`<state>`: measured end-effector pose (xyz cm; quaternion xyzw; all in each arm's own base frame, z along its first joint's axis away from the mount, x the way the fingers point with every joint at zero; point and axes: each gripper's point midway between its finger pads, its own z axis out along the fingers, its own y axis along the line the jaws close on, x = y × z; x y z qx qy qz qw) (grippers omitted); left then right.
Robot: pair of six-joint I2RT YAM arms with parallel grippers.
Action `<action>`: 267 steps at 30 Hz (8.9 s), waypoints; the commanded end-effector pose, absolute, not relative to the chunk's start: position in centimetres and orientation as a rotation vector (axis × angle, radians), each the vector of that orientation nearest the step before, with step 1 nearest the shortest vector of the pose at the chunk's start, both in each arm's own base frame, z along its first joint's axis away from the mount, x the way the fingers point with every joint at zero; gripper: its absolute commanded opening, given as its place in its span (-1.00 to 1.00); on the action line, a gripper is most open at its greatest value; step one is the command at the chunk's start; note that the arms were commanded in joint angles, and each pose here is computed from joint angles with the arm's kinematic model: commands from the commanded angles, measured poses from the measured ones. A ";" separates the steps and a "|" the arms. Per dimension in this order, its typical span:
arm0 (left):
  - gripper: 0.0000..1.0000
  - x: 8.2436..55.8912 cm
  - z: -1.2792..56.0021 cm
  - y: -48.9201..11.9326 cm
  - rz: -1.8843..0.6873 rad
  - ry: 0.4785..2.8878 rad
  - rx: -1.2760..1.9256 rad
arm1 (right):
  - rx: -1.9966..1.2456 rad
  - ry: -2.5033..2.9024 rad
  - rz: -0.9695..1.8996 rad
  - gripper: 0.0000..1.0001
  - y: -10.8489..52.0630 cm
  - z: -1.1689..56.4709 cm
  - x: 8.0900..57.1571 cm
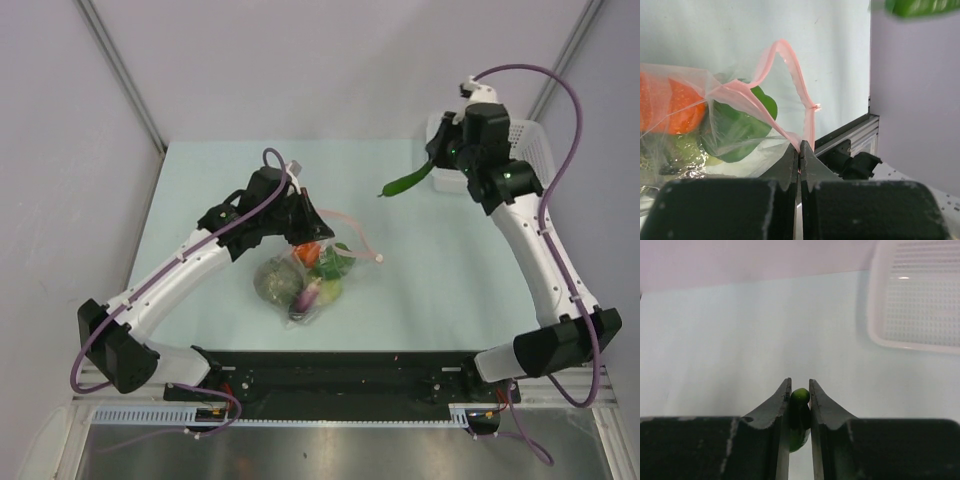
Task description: Open the zip-top bag and remove the fake food
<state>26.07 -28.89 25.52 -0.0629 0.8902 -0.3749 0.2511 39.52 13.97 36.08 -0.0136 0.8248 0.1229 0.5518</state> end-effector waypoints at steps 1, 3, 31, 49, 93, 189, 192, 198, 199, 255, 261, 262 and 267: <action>-1.00 25.2 27.4 -29.2 -1.054 2.364 0.042 | 0.268 1.862 0.437 -0.93 9.9 37.3 44.3; -1.00 25.2 27.3 -29.5 -1.051 2.370 0.108 | 0.376 1.856 0.455 -0.93 6.6 35.9 47.0; -1.00 28.7 27.3 -31.8 -1.065 2.354 0.370 | 0.598 1.975 0.206 -0.50 -12.9 16.5 65.7; -1.00 27.5 27.2 -31.5 -1.125 2.385 0.256 | 0.482 2.156 0.158 0.28 -2.2 25.4 55.8; -1.00 26.9 29.0 -33.1 -1.250 2.300 0.194 | 0.102 2.831 0.988 0.82 30.3 14.2 28.0; -1.00 23.8 28.2 -37.3 -1.343 2.222 0.488 | 0.973 3.027 0.663 0.90 29.9 8.5 25.6; -1.00 23.7 27.7 -37.1 -1.330 2.236 0.479 | 0.913 2.965 0.756 0.72 30.8 10.0 26.4; -1.00 23.8 27.7 -36.8 -1.307 2.241 0.474 | 0.777 2.886 0.802 -0.16 30.2 12.5 27.0; -1.00 23.8 27.6 -36.6 -1.300 2.246 0.470 | 0.758 2.875 0.808 -0.17 30.1 12.8 27.1; -1.00 22.5 29.7 -35.1 -1.326 2.227 0.436 | -0.039 2.779 0.829 0.74 30.5 17.8 28.5; -1.00 22.7 29.7 -35.1 -1.317 2.226 0.432 | -0.037 2.790 0.762 0.67 29.2 17.5 27.8; -1.00 22.8 29.2 -35.2 -1.309 2.243 0.427 | -0.033 2.785 0.749 0.67 28.8 17.6 27.8; -1.00 23.1 28.7 -35.2 -1.292 2.255 0.413 | -0.009 2.798 0.815 0.69 28.1 19.1 27.0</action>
